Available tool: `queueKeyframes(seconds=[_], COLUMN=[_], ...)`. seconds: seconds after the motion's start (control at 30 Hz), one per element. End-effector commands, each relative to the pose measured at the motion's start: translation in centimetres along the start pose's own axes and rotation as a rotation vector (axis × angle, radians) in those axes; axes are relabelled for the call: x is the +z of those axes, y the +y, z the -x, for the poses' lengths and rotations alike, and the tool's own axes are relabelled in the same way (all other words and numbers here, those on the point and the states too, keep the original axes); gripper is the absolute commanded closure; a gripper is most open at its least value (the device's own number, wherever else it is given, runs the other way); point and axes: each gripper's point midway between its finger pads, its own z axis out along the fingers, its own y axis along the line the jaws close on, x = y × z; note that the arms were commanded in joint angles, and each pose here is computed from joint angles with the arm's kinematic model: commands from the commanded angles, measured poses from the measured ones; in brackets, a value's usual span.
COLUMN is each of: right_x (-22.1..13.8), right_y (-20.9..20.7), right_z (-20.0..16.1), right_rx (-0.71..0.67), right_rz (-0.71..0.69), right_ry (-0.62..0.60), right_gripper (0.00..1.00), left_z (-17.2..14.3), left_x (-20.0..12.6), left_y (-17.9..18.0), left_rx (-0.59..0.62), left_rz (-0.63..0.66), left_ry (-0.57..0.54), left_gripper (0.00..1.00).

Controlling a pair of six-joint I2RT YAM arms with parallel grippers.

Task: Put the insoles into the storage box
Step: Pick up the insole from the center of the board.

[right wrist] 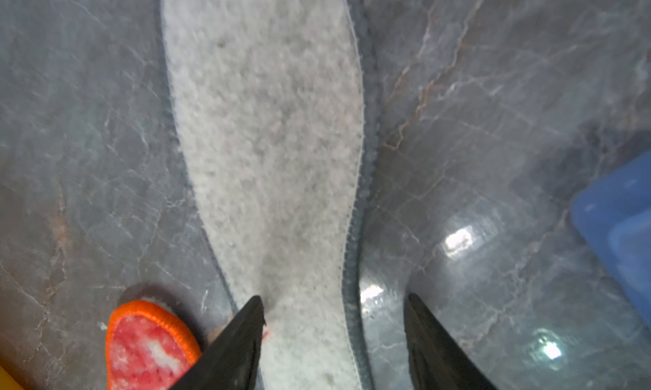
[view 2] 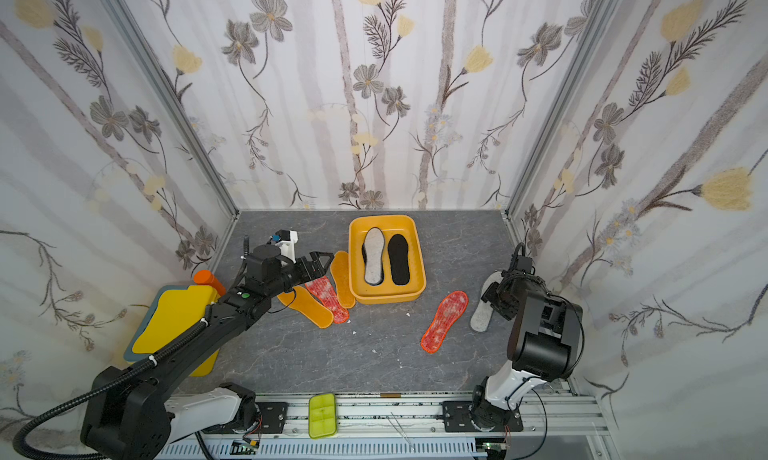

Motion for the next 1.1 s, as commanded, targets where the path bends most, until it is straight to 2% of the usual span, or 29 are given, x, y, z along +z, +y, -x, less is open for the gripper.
queueKeyframes(seconds=[0.0, 0.4, 0.53, 0.67, 1.07], right_x=[1.1, 2.8, 3.3, 3.1, 1.9], right_y=[0.4, 2.2, 2.4, 2.7, 4.0], right_z=[-0.5, -1.9, -2.2, -1.9, -0.6], right_rx=[-0.003, -0.079, -0.098, -0.107, -0.132], right_rz=[0.031, 0.036, 0.021, 0.028, 0.084], right_ry=[0.025, 0.060, 0.064, 0.050, -0.007], right_gripper=[0.39, 0.53, 0.62, 0.74, 0.91], left_z=[0.0, 0.1, 0.0, 0.1, -0.2], left_x=[0.1, -0.1, -0.3, -0.5, -0.7], left_y=[0.0, 0.4, 0.5, 0.5, 0.7], left_rx=[-0.009, -0.012, -0.014, -0.011, -0.022], left_rz=[-0.008, 0.012, 0.014, 0.018, 0.018], left_ry=[-0.004, -0.016, -0.017, -0.020, -0.027], left_gripper=[0.00, 0.00, 0.00, 0.00, 0.00])
